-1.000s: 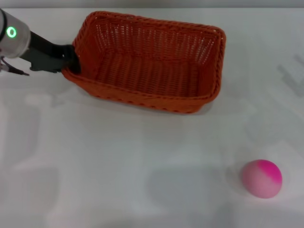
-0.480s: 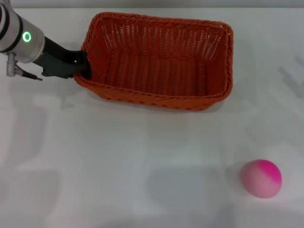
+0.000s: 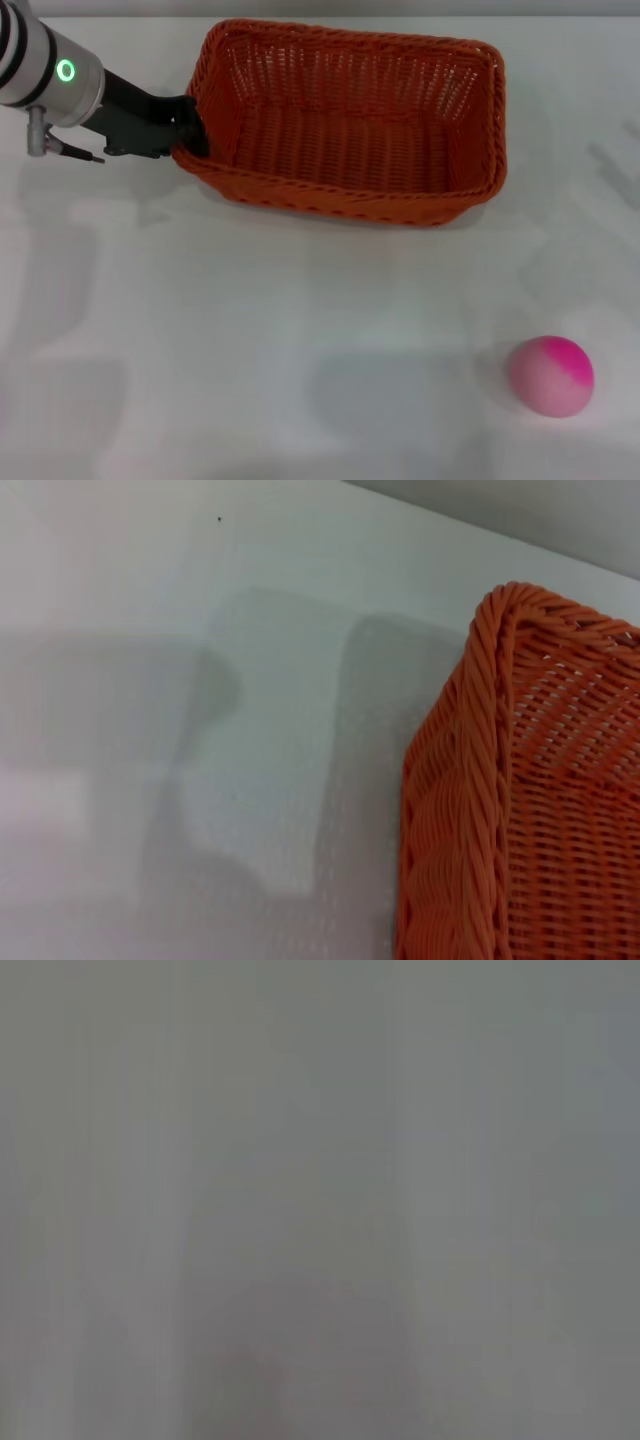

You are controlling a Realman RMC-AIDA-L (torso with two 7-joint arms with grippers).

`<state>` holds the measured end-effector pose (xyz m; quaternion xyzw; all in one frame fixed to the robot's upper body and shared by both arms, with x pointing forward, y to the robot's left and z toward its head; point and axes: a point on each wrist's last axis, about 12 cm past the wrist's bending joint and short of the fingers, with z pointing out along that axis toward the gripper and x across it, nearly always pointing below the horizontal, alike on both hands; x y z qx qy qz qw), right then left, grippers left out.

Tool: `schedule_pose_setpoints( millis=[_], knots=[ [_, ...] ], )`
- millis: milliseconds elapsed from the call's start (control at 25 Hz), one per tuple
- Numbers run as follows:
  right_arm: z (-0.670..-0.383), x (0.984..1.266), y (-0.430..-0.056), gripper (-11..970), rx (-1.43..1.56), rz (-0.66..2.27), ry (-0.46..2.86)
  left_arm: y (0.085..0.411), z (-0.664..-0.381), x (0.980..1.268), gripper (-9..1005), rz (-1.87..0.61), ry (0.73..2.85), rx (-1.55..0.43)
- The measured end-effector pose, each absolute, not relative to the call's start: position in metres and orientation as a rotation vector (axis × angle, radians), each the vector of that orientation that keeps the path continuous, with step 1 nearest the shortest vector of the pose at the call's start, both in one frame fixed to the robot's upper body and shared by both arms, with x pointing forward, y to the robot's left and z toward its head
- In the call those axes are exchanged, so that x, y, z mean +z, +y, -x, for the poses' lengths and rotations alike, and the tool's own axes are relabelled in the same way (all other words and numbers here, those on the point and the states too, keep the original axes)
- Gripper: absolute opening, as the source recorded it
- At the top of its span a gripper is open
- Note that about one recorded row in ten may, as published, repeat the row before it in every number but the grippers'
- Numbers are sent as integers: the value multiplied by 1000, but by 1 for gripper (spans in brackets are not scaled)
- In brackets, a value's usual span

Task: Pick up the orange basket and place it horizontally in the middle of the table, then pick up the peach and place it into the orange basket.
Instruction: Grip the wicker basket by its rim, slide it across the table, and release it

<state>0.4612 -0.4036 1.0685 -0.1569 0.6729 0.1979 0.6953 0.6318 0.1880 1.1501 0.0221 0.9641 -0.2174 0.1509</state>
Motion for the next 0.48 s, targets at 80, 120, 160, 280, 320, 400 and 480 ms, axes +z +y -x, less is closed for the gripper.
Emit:
schedule_pose_setpoints(
  millis=[80,120,160,280,320,400,480],
  knots=[
    [-461,1068,-403,644,443,349,1501,188,-632,1150,179,-64,2768,-626],
    [-461,1068,-403,644,444,349,1501,189,-632,1149,179,-64,2768,-626],
    [-461,1068,-402,644,444,348,1501,189,-632,1149,179,-64,2769,-625],
    [-461,1067,-401,644,446,347,1501,190,-631,1149,179,-71,2769,-622],
    [-461,1067,-401,645,447,346,1501,191,-631,1149,179,-78,2769,-621],
    [-462,1067,-400,645,449,347,1499,191,-631,1149,180,-89,2771,-622],
    [-463,1068,-399,645,451,348,1497,190,-631,1148,180,-104,2777,-630]
  ],
)
